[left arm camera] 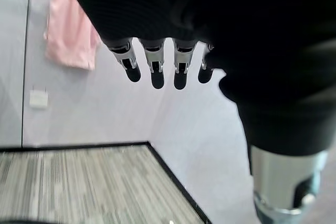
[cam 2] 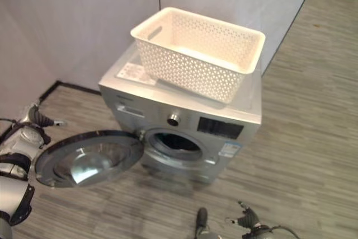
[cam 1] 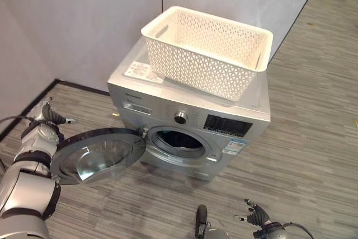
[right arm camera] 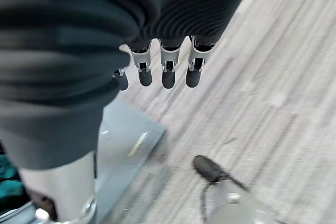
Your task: Grab the laundry basket,head to the washer,open it,put in the laundry and shut it.
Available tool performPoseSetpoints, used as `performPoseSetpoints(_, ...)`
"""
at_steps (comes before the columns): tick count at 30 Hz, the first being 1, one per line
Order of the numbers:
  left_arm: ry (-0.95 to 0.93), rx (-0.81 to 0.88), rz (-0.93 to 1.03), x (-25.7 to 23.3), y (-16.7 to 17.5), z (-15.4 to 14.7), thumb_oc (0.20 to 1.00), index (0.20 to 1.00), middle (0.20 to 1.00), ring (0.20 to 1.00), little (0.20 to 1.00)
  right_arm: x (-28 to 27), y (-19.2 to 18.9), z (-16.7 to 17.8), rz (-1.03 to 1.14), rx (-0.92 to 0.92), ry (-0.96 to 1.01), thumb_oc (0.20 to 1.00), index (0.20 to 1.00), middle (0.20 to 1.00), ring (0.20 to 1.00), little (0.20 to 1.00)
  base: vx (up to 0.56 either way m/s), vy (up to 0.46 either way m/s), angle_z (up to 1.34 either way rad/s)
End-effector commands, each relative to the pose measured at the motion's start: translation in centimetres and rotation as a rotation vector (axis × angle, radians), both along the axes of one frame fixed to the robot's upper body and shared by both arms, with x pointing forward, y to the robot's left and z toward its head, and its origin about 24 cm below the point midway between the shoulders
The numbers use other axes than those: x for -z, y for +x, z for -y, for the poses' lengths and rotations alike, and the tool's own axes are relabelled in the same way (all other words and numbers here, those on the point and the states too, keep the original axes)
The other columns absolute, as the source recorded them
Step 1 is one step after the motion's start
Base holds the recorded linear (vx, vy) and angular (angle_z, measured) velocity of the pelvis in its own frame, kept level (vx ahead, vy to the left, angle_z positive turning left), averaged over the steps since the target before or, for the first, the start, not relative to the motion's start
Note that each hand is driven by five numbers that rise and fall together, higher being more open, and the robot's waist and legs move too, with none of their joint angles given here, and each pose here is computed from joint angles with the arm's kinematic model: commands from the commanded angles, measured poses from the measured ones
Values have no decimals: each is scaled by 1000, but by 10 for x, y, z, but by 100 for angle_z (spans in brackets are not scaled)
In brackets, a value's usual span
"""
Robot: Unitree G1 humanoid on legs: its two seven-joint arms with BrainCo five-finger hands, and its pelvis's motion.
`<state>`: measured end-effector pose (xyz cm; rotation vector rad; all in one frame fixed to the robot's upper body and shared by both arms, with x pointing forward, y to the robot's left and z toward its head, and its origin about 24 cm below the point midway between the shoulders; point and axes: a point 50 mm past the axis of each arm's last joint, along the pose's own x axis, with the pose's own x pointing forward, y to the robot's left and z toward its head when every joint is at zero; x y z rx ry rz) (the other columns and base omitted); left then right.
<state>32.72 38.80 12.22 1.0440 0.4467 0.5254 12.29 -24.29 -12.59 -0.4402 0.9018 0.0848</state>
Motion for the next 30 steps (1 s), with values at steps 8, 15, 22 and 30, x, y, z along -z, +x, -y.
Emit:
performPoseSetpoints(8,-148,-196,54,-16,-23,-36,1000,1000,1000,1000,1000,-18,29,2,109,-26,41,1000,1000,1000,1000,1000,-6,5,3)
performPoseSetpoints(15,-208,-270,-28,11,-49,-50,1000,1000,1000,1000,1000,-26,37,-4,143,-87,54,1000,1000,1000,1000,1000,1,0,0)
performPoseSetpoints(22,-297,-264,-52,25,-53,-47,1000,1000,1000,1000,1000,-32,37,4,156,-103,35,1000,1000,1000,1000,1000,1,-9,-10)
performPoseSetpoints(30,-274,-182,-13,8,-27,-30,1000,1000,1000,1000,1000,-40,43,12,189,-100,17,1000,1000,1000,1000,1000,3,-5,4)
